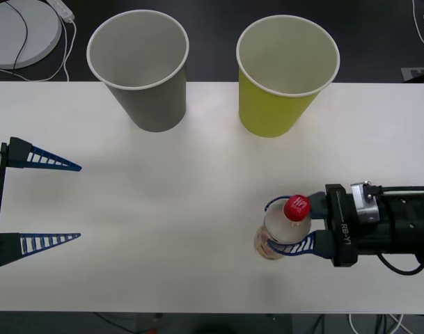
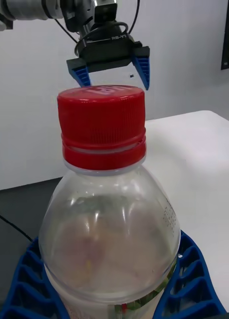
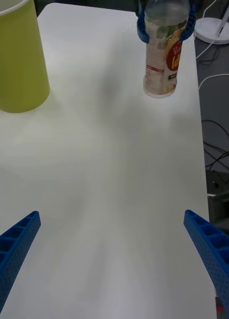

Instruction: Put the can into the green bin and the plastic bottle into the gray bin

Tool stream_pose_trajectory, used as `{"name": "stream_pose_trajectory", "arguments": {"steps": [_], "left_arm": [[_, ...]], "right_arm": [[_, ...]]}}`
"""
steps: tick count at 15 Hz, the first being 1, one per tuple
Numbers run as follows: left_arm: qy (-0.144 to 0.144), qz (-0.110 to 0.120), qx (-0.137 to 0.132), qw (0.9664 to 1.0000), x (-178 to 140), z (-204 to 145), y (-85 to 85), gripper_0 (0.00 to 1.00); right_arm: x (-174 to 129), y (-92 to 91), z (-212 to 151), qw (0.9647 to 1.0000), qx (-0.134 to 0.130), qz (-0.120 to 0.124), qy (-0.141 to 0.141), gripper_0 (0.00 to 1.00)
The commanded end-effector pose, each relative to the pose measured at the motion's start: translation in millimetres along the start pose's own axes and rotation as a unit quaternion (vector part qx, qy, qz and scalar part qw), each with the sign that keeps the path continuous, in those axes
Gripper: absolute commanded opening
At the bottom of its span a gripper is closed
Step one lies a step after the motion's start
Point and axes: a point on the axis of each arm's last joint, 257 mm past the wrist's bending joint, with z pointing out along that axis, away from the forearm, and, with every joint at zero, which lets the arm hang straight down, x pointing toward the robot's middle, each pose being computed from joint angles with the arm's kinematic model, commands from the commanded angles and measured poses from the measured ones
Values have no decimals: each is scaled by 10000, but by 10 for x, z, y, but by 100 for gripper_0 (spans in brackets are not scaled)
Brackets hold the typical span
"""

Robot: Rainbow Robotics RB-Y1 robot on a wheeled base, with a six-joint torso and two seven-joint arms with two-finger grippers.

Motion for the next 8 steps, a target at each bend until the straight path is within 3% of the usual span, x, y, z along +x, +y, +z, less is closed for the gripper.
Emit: {"name": "stream_pose_trajectory", "arguments": {"steps": [1,4,8], "left_arm": [[0,0,0,10000,0,0,0,100],[0,0,0,10000,0,0,0,100],[0,0,0,10000,0,0,0,100]], "right_arm": [[-201,-70,-14,9997,205,140,16,0],[-452,-193,-59,9984,406,383,38,0],[-643,-379,-225,9954,571,717,277,0]]}}
